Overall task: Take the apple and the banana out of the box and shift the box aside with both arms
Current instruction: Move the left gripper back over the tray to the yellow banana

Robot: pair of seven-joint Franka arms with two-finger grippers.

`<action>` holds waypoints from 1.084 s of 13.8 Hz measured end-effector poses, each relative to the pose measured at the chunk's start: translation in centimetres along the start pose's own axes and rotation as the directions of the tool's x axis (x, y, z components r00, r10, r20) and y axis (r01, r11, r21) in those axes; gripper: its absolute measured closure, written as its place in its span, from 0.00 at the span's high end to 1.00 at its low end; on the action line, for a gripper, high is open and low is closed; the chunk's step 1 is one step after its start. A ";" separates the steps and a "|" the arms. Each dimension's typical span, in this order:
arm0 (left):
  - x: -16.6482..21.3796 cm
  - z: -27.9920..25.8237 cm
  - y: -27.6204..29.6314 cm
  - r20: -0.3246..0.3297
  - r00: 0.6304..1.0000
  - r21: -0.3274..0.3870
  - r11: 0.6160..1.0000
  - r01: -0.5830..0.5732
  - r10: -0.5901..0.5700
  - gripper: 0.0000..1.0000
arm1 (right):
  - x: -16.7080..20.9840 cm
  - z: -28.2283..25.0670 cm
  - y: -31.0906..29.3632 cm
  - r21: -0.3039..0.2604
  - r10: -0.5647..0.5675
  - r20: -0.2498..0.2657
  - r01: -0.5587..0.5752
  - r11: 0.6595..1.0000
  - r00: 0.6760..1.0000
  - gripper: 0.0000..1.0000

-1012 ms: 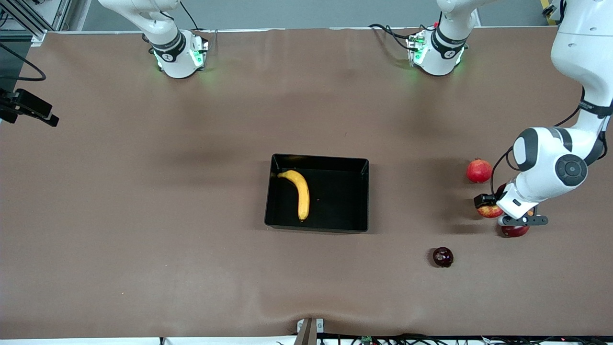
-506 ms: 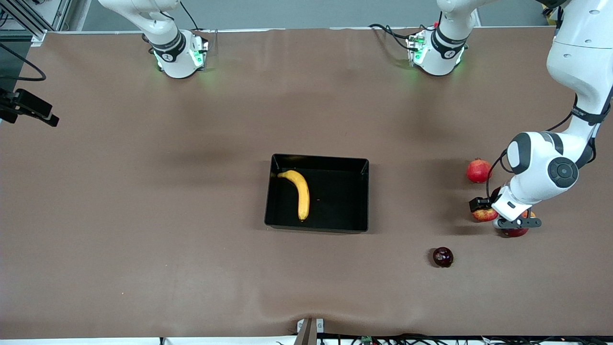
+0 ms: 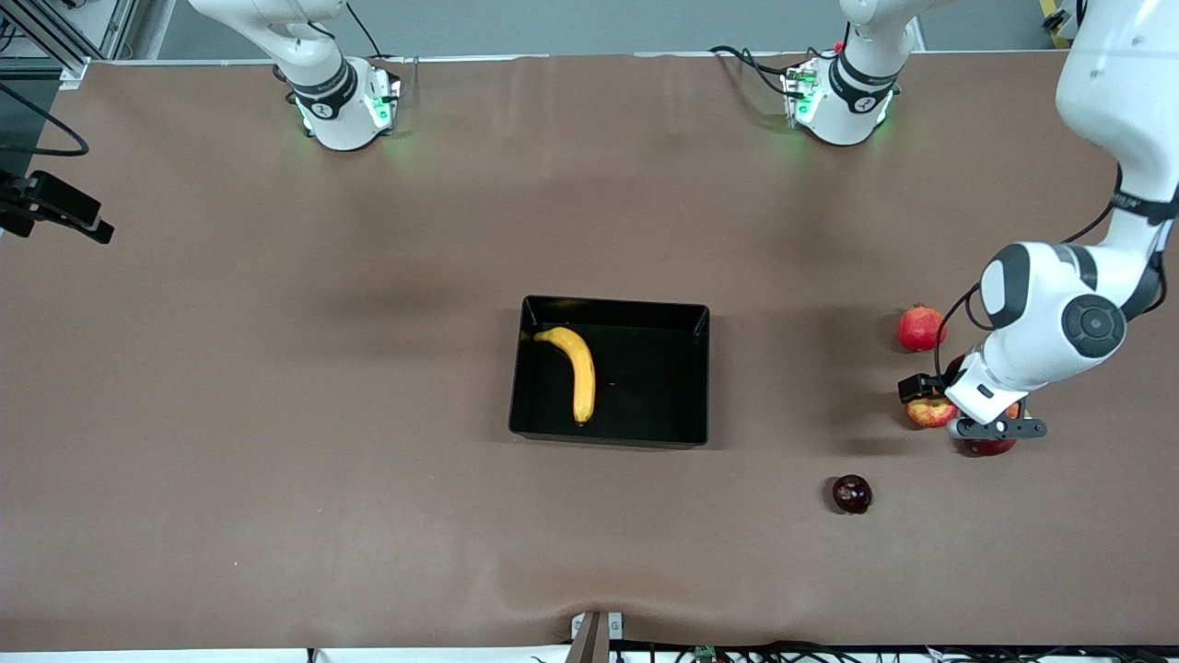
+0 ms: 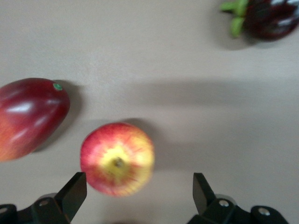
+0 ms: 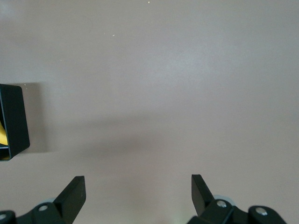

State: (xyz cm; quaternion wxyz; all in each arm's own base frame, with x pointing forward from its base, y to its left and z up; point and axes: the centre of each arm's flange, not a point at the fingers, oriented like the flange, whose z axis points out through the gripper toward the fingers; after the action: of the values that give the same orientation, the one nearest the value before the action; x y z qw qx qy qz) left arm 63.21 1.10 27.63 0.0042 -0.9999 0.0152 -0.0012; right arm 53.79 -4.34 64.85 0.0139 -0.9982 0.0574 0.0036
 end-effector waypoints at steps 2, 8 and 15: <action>-0.2 -4.5 2.4 0.029 1.000 0.022 1.000 0.010 -0.011 1.00 | 0.0 0.1 0.0 0.000 0.000 0.001 0.000 1.000 1.000 1.00; -1.5 -11.9 16.0 0.028 1.000 -0.008 1.000 -0.007 0.007 1.00 | 0.1 0.1 0.0 0.000 0.000 0.002 0.000 1.000 1.000 1.00; -3.3 -12.0 34.2 0.020 0.999 -0.110 0.993 -0.039 0.041 1.00 | 0.1 0.1 0.0 0.000 0.000 0.002 0.000 1.000 1.000 1.00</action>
State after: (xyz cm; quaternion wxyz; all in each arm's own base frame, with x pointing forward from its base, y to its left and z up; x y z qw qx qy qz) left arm 58.88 -33.08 39.29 -0.0506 -0.9980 0.0353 0.0110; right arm 53.86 -4.33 64.73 0.0138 -0.9982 0.0573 0.0046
